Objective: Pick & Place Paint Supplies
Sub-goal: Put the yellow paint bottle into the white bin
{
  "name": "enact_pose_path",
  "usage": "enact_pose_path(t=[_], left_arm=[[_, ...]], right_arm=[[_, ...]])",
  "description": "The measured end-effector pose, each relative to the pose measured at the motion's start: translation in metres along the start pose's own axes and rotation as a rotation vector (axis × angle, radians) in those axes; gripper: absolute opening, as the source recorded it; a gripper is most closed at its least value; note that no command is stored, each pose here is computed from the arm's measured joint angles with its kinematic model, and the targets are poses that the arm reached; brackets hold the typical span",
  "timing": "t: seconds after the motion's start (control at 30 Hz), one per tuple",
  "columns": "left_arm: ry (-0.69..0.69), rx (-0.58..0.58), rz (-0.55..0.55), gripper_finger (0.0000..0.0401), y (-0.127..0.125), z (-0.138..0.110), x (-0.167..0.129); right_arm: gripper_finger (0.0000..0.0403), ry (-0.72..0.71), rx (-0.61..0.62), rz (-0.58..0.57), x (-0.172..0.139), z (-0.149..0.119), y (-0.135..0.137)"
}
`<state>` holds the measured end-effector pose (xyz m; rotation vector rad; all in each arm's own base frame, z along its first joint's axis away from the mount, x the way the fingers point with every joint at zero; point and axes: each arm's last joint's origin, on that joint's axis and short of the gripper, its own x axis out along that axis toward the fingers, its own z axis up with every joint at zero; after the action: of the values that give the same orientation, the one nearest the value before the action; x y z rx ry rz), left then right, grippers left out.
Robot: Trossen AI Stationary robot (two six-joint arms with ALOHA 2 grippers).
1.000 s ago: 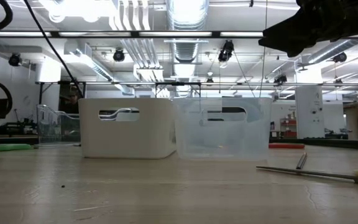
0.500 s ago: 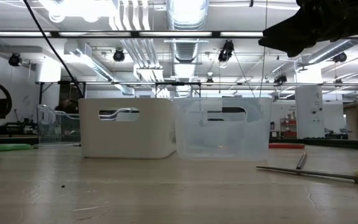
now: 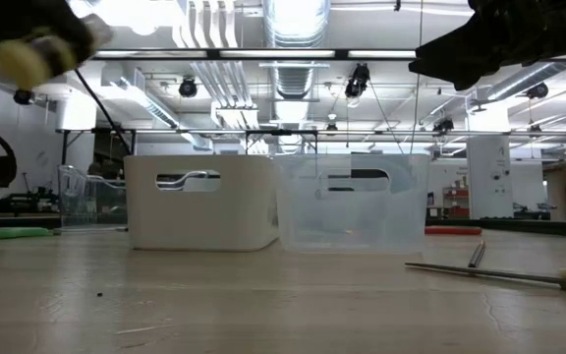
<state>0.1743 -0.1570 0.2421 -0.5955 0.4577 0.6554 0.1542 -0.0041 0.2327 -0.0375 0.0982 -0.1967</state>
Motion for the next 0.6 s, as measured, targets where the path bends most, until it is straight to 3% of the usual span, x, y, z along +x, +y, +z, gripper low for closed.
enact_pose_path(t=[0.1, 0.33, 0.6], left_arm=[[-0.088, 0.001, 0.018, 0.0129, -0.003, 0.011, 0.012], [-0.073, 0.139, 0.007, 0.0129, -0.02, 0.044, 0.054], [0.068, 0.06, 0.027, 0.013, -0.007, 0.067, 0.106]], right_arm=[[0.0244, 0.0, 0.0, 0.0, 0.0, 0.0, 0.0], [0.0244, 0.0, 0.0, 0.0, 0.0, 0.0, 0.0], [0.0244, 0.0, 0.0, 0.0, 0.0, 0.0, 0.0]])
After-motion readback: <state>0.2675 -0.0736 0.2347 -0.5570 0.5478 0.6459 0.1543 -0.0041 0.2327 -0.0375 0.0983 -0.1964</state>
